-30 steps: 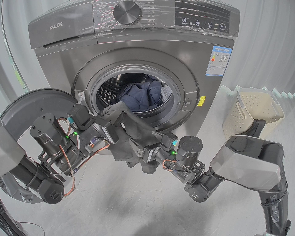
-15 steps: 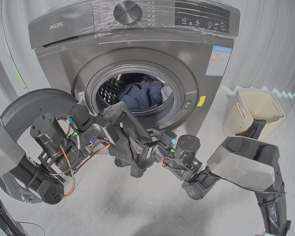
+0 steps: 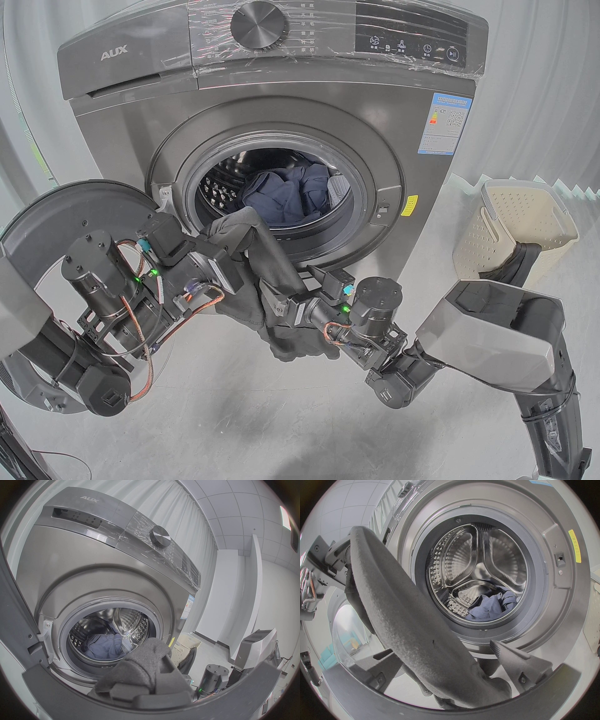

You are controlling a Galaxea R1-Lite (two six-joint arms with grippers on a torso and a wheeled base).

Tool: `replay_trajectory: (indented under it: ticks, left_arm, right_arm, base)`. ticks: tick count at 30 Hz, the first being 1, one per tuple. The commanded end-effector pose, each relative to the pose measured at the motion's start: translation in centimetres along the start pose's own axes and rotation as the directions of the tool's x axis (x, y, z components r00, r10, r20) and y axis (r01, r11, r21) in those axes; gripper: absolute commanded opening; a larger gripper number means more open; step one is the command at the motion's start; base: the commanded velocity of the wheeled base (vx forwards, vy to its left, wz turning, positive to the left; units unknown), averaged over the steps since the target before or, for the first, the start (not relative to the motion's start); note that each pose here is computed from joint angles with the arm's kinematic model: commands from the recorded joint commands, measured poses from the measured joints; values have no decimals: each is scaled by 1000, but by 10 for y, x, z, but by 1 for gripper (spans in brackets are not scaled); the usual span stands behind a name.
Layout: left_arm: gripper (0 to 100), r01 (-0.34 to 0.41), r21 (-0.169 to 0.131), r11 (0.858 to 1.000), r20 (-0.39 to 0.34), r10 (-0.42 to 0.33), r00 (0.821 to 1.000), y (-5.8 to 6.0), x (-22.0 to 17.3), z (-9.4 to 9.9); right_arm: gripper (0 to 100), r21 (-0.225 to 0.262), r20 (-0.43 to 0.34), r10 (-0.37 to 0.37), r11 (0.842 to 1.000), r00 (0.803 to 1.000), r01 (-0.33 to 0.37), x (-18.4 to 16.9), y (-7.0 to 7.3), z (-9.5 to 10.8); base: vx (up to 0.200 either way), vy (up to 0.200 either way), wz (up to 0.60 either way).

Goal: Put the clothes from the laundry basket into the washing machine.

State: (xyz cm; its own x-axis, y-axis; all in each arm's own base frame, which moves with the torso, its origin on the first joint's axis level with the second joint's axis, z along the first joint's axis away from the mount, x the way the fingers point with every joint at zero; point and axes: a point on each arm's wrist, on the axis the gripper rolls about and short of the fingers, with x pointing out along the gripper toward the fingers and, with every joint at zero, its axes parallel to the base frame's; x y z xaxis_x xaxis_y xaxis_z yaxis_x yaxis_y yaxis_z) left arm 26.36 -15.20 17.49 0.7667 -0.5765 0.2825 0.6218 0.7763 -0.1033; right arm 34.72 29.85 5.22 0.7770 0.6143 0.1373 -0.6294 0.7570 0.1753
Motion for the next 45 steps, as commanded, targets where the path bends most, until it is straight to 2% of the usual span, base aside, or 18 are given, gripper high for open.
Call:
replay_trajectory:
  ticks: [1,5,6,13,23,28,33,35,37,41,45]
  left_arm:
    - [0,-1,0,1000,0,1,1000,1,0,0]
    - [0,-1,0,1000,0,1,1000,1,0,0]
    - [0,-3,0,1000,0,3,1000,1,0,0]
    - [0,-11,1,1000,-7,11,1000,3,1,-3]
    - [0,-47,9,999,-18,47,999,15,1,-6]
    - [0,-66,12,998,-14,66,998,19,1,-6]
    - [0,-78,13,997,-3,78,997,20,2,-4]
    - [0,-76,13,997,0,76,997,20,2,-3]
    - [0,-72,13,997,1,72,997,18,2,-2]
    - [0,-62,12,998,8,62,998,14,0,1]
    - [0,-49,10,999,21,49,999,10,0,5]
  right_arm:
    - [100,-1,-10,4,1000,1000,-4,2,1,-8]
    - [100,-3,-11,2,1000,1000,-2,4,1,-12]
    - [0,-3,-13,2,1000,1000,-2,3,1,-12]
    - [0,-13,-29,0,1000,1000,-1,-6,1,-11]
    - [0,-5,-74,62,998,995,-63,-64,31,30]
    - [0,-7,-103,65,998,993,-66,-93,30,49]
    - [0,-3,-98,71,997,993,-72,-107,19,65]
    - [0,-8,-98,48,999,994,-49,-106,8,65]
    - [0,-12,-81,37,999,996,-38,-103,3,66]
    - [0,-15,-79,23,1000,997,-24,-81,-6,43]
    - [0,-19,-56,26,999,998,-27,-53,-9,23]
  base:
    - [0,0,0]
    - [0,0,0]
    - [0,0,0]
    - [0,0,0]
    - [0,0,0]
    - [0,0,0]
    - [0,0,0]
    - [0,0,0]
    - [0,0,0]
    - [0,0,0]
    - [0,0,0]
